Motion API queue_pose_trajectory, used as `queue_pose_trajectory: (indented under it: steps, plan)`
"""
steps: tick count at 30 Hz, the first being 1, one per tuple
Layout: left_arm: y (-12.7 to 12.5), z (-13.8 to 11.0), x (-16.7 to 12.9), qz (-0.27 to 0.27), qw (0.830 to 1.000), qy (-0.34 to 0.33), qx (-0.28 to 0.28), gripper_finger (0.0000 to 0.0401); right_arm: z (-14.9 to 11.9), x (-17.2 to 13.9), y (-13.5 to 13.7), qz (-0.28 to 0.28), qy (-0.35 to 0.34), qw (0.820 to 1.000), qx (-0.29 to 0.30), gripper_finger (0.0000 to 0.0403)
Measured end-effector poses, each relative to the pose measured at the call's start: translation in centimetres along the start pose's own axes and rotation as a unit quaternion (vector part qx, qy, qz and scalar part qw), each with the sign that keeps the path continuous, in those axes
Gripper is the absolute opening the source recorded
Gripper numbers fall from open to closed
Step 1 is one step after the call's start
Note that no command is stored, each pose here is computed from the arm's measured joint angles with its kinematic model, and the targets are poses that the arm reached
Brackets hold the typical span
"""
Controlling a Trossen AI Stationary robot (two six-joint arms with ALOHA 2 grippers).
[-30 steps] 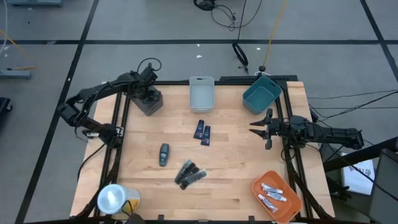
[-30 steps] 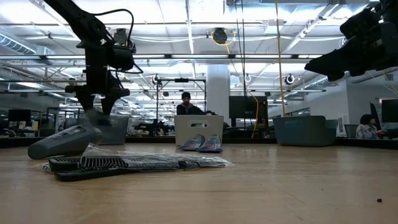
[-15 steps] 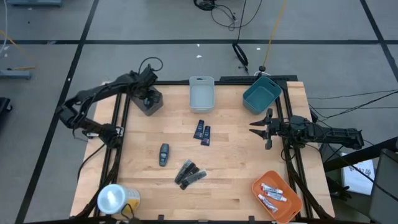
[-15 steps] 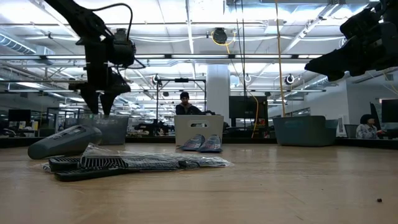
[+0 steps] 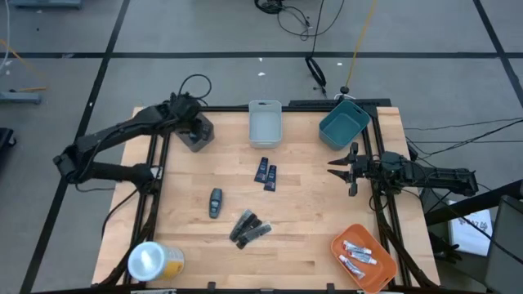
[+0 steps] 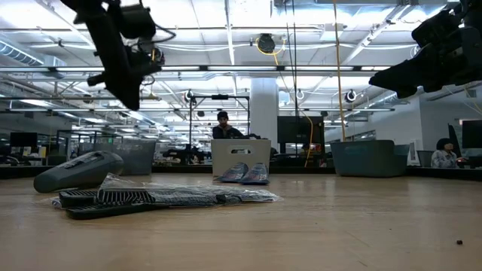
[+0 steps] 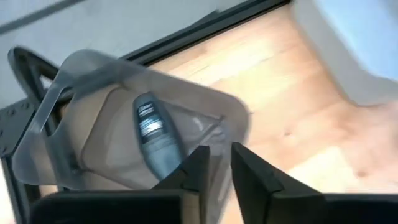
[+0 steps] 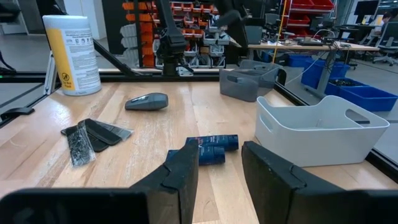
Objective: Pick & Place Travel size toiletries
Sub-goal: Put the gray deodorant into the black bin
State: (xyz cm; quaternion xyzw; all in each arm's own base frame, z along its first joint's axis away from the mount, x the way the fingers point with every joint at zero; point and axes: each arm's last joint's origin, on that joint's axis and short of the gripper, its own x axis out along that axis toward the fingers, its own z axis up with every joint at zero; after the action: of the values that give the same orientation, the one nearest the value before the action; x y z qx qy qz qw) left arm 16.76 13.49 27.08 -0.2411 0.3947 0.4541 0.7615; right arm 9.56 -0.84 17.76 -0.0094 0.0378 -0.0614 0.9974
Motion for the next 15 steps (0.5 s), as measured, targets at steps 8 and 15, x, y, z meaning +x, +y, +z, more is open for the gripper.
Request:
queue_pose_trajectory:
  steps: [8,15]
  plan:
    - [-1.8,-1.3,-3.7,-0.072,0.995,-0.058,0.034,0.0009,0.0,0.0,0.0,0.0,0.0,1.0,0.0,0.0114]
    - [-4.9,-2.9,-6.1,-0.167,0.972,-0.096,0.136,0.0006,0.0,0.0,0.0,0.0,0.0,1.0,0.0,0.0114]
